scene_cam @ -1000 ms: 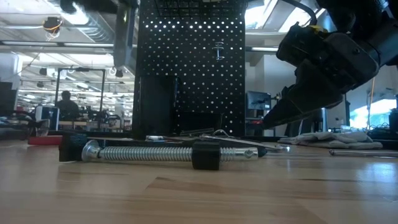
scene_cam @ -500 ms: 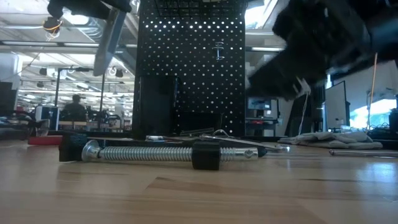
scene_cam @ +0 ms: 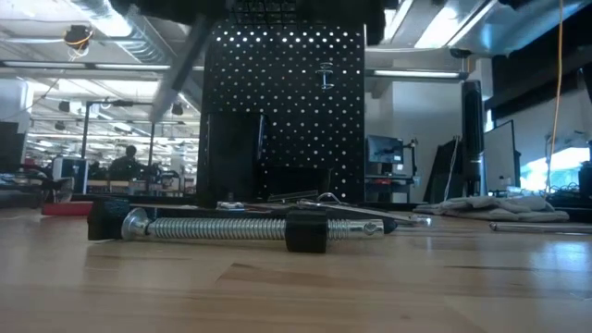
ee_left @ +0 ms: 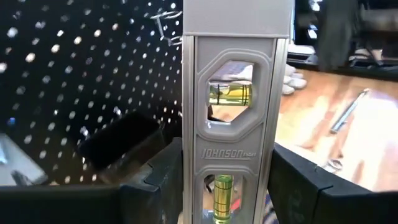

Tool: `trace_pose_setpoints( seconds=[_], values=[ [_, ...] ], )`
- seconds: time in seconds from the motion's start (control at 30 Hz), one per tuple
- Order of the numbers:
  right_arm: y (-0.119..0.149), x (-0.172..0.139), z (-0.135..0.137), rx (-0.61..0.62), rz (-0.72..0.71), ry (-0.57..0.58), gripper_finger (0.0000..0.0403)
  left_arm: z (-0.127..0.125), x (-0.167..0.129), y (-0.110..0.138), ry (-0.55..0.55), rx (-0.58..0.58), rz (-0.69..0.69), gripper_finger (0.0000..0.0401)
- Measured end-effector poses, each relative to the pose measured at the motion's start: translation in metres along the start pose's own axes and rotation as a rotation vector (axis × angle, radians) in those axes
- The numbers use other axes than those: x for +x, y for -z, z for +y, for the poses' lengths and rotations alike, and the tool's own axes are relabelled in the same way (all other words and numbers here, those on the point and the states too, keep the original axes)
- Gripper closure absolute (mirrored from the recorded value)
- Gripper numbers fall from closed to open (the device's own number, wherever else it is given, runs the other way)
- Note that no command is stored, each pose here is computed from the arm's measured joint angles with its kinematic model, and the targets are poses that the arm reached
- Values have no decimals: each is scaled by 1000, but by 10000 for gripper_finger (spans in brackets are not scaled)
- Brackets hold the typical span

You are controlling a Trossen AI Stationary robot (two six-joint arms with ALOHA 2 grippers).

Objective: Hang tools onto peg board
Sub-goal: Put the spirit level into the left bin on the pegboard

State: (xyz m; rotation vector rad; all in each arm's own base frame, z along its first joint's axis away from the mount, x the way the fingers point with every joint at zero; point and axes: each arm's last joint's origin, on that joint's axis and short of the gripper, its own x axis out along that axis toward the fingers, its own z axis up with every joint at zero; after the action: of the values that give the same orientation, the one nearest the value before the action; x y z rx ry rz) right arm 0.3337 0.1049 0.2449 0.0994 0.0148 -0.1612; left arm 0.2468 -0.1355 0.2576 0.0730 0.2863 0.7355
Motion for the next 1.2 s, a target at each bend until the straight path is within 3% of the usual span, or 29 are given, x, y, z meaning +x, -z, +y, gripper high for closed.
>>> trace_pose_setpoints(
  seconds=[0.17,0.4,0.63,0.73,0.87,1.07,1.2],
  values=[
    [-19,11,-8,78,-57,43,151,-18,21,-1,-56,30,-51,231],
    [-29,13,-5,110,-131,40,151,-18,35,-8,-77,-3,-64,231],
    [-13,31,-17,139,-159,88,151,-18,39,-8,-43,-1,-43,231],
    [-13,38,-23,139,-166,114,156,-19,37,-8,-26,52,-38,231],
    [-15,40,-27,127,-170,90,199,-19,36,-7,-16,75,-35,231],
    [-16,40,-27,78,-173,130,325,-18,38,-7,-53,93,-42,220],
    [-15,40,-26,-12,-157,124,341,-19,37,-7,-9,122,-26,181]
  ],
)
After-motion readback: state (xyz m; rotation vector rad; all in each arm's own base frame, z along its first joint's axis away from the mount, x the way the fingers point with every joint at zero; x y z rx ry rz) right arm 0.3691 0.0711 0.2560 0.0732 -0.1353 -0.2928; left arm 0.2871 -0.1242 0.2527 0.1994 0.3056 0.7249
